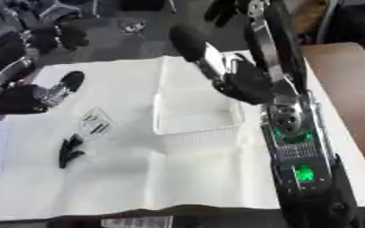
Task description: Pick up objects on the table and place them in the box.
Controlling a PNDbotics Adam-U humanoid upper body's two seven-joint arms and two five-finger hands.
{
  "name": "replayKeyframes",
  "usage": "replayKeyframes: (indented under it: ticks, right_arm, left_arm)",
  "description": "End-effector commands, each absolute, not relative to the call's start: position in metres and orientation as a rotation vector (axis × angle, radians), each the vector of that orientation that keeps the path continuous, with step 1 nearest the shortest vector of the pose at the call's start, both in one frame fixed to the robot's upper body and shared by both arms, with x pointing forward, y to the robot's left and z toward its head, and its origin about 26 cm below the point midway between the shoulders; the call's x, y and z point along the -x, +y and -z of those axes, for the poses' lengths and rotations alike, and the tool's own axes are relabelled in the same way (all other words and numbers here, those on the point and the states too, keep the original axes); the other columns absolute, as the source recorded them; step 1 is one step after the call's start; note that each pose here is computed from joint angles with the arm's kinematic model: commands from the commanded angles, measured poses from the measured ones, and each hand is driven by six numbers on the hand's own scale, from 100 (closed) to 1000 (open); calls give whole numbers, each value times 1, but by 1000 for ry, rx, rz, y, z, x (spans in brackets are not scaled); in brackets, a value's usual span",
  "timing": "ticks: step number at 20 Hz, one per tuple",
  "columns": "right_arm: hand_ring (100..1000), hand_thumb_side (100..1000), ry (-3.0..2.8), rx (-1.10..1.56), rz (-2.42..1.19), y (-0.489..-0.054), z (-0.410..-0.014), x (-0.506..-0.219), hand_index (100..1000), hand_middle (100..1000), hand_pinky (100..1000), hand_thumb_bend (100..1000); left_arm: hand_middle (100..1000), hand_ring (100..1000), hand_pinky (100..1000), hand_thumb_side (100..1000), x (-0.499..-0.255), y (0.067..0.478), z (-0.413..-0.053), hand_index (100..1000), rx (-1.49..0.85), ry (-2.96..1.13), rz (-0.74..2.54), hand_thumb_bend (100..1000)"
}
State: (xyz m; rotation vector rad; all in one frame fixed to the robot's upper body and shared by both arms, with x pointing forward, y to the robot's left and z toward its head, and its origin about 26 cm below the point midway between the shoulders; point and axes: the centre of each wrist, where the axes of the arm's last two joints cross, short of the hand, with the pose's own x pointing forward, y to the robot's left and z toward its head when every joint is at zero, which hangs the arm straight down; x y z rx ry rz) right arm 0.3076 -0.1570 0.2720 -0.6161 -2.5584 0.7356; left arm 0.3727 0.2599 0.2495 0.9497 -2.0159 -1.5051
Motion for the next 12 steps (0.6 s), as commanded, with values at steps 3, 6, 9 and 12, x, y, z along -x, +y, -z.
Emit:
replayKeyframes:
  ticks: [3, 6, 9, 12]
  right_arm:
    - [512, 1000, -2559, 601, -756, -155, -273, -305, 774, 626, 464, 705]
    - [511, 1000, -2555, 590, -771, -154, -272, -305, 774, 626, 463, 711]
    - [511, 1000, -2549, 584, -779, -155, -272, -305, 775, 625, 462, 720]
    - [510, 1000, -2543, 574, -793, -154, -271, -305, 773, 623, 461, 724]
  left_arm:
    - [900, 797, 807, 1000, -400, 273, -254, 922, -1021, -1814, 1648, 184]
    - [918, 825, 830, 1000, -416, 276, -253, 932, -1037, -1672, 1719, 220]
    - [929, 837, 834, 1000, -431, 277, -253, 941, -1050, -1541, 1790, 274]
    - [942, 861, 856, 1000, -450, 277, -250, 947, -1057, -1348, 1873, 358]
